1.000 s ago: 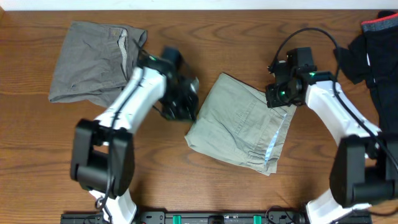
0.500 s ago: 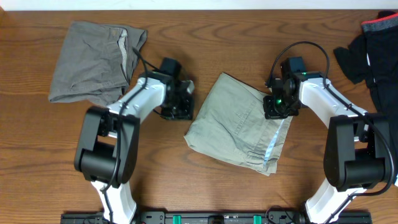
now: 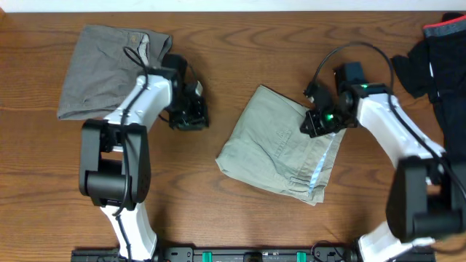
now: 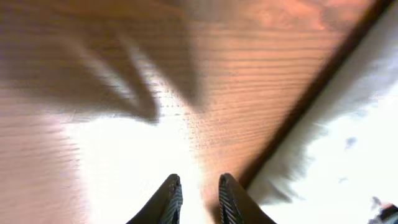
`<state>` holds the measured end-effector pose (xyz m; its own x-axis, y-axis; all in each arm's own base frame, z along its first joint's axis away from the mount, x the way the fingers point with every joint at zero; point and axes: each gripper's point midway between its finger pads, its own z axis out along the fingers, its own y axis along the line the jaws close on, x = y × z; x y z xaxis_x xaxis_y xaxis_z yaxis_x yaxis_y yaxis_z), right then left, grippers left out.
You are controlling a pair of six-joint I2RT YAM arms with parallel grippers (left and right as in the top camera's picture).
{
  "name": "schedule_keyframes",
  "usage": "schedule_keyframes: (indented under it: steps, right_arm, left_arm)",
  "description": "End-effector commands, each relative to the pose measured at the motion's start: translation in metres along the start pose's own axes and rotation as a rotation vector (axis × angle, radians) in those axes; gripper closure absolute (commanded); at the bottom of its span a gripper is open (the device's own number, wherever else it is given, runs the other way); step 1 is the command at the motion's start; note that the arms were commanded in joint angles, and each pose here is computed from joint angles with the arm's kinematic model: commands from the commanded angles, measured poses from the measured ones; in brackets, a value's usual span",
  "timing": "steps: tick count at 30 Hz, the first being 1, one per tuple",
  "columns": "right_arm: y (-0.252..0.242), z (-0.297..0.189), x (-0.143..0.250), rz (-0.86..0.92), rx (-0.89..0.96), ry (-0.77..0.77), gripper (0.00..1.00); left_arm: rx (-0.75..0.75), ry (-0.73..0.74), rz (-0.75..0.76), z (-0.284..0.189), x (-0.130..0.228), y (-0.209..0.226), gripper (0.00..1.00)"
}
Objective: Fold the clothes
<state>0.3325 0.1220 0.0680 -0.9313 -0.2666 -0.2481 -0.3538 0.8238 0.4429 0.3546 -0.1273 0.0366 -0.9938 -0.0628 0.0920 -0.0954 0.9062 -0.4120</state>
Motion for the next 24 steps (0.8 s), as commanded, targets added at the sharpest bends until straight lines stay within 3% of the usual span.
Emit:
schedule_keyframes:
  steps: [1, 5, 10, 15, 20, 24]
  right_arm:
    - [0.037, -0.018, -0.01, -0.158, -0.112, -0.076, 0.99]
    - [0.013, -0.016, -0.012, -0.095, 0.024, -0.067, 0.99]
    - [-0.042, -0.031, -0.021, 0.204, 0.255, -0.137, 0.99]
    - [-0.068, -0.047, -0.029, 0.398, 0.26, -0.228, 0.99]
    - [-0.075, -0.051, -0.023, 0.433, 0.248, -0.221, 0.99]
    - [-0.075, -0.05, -0.017, 0.439, 0.251, -0.199, 0.99]
  left_arm:
    - [0.056, -0.081, 0.112, -0.048, -0.005, -0.027, 0.76]
    - [0.069, -0.046, 0.131, -0.07, 0.025, -0.043, 0.77]
    - [0.036, 0.132, 0.247, -0.053, 0.078, -0.059, 0.81]
    - [0.014, 0.24, 0.507, -0.002, 0.112, -0.078, 0.89]
    - [-0.121, 0.359, 0.608, 0.037, 0.128, -0.065, 0.93]
    - [-0.22, 0.426, 0.603, 0.064, 0.128, -0.043, 0.93]
